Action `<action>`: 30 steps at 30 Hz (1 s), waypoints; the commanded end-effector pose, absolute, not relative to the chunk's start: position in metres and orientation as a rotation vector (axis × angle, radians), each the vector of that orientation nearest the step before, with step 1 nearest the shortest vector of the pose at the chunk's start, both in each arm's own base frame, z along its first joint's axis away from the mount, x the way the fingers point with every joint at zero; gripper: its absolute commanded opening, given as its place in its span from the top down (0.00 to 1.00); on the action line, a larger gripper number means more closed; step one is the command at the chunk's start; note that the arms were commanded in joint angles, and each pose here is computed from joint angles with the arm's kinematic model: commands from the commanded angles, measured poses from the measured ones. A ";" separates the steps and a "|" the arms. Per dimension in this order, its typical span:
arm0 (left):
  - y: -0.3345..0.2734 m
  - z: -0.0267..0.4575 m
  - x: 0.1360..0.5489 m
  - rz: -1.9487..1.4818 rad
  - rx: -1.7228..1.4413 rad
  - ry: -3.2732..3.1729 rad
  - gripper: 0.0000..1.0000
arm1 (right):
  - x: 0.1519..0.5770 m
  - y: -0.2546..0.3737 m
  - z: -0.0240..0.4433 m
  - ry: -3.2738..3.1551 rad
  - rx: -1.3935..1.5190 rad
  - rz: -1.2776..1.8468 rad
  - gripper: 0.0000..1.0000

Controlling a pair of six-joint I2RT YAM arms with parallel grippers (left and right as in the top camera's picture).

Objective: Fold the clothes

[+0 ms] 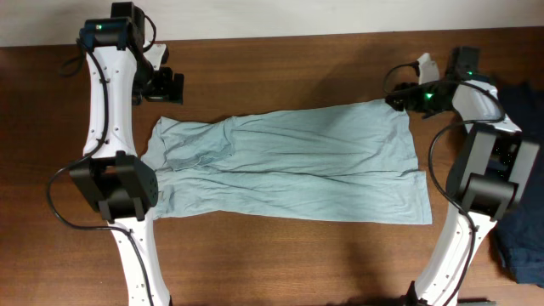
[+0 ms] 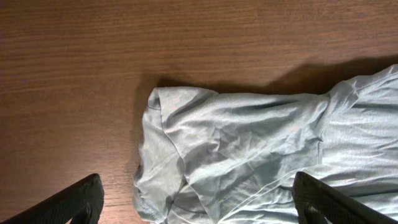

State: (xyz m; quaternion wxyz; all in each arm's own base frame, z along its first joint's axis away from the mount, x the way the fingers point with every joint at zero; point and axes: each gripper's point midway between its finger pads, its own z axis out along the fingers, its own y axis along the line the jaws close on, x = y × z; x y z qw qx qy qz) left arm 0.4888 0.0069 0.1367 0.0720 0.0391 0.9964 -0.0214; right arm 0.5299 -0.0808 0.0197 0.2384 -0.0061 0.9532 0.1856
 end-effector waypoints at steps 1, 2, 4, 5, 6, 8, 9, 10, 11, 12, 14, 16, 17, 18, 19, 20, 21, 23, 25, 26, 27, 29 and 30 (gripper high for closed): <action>0.002 0.136 0.491 -0.086 0.114 2.987 0.04 | 0.536 -0.072 0.023 2.590 -0.058 0.532 0.21; 0.002 0.136 0.491 -0.086 0.114 2.987 0.04 | 0.537 -0.071 0.023 2.590 -0.063 0.523 0.21; 0.002 0.136 0.492 -0.085 0.114 2.984 0.04 | 0.538 -0.071 0.023 2.586 -0.066 0.520 0.21; 0.002 0.136 0.492 -0.085 0.114 2.984 0.04 | 0.536 -0.070 0.020 2.597 -0.061 0.526 0.23; 0.002 0.136 0.492 -0.086 0.115 2.984 0.04 | 0.535 -0.070 0.018 2.602 -0.061 0.530 0.25; 0.002 0.136 0.492 -0.086 0.115 2.984 0.03 | 0.533 -0.069 0.015 2.608 -0.059 0.533 0.29; 0.002 0.136 0.492 -0.086 0.115 2.984 0.04 | 0.531 -0.068 0.013 2.613 -0.077 0.533 0.35; 0.002 0.136 0.492 -0.086 0.115 2.984 0.04 | 0.529 -0.068 0.012 2.617 -0.079 0.534 0.39; 0.002 0.136 0.492 -0.086 0.114 2.984 0.03 | 0.528 -0.068 0.011 2.621 -0.078 0.537 0.41; 0.002 0.136 0.492 -0.086 0.114 2.984 0.04 | 0.527 -0.067 0.011 2.626 -0.080 0.539 0.45; 0.002 0.136 0.492 -0.086 0.115 2.984 0.04 | 0.525 -0.067 0.010 2.634 -0.076 0.545 0.50; 0.002 0.136 0.492 -0.086 0.114 2.984 0.04 | 0.522 -0.066 0.008 2.648 -0.071 0.554 0.54; 0.002 0.136 0.492 -0.086 0.115 2.985 0.04 | 0.520 -0.065 0.008 2.654 -0.069 0.557 0.56; 0.002 0.136 0.492 -0.086 0.115 2.985 0.04 | 0.520 -0.065 0.008 2.657 -0.068 0.559 0.59; 0.002 0.136 0.492 -0.086 0.115 2.985 0.04 | 0.519 -0.065 0.008 2.658 -0.067 0.560 0.61; 0.002 0.136 0.492 -0.086 0.115 2.985 0.04 | 0.519 -0.065 0.007 2.661 -0.065 0.562 0.65; 0.002 0.136 0.492 -0.086 0.115 2.985 0.04 | 0.518 -0.065 0.007 2.664 -0.064 0.564 0.67; 0.002 0.136 0.492 -0.086 0.115 2.985 0.04 | 0.516 -0.064 0.007 2.669 -0.062 0.568 0.72; 0.002 0.136 0.492 -0.085 0.114 2.984 0.04 | 0.516 -0.066 0.008 2.668 -0.059 0.566 0.75; 0.002 0.136 0.492 -0.085 0.114 2.984 0.04 | 0.516 -0.066 0.010 2.666 -0.058 0.566 0.77; 0.002 0.136 0.492 -0.085 0.114 2.984 0.04 | 0.516 -0.066 0.013 2.665 -0.058 0.566 0.80; 0.002 0.136 0.492 -0.085 0.114 2.985 0.04 | 0.516 -0.066 0.020 2.659 -0.061 0.561 0.82; 0.002 0.136 0.492 -0.085 0.115 2.984 0.04 | 0.516 -0.066 0.026 2.652 -0.063 0.557 0.84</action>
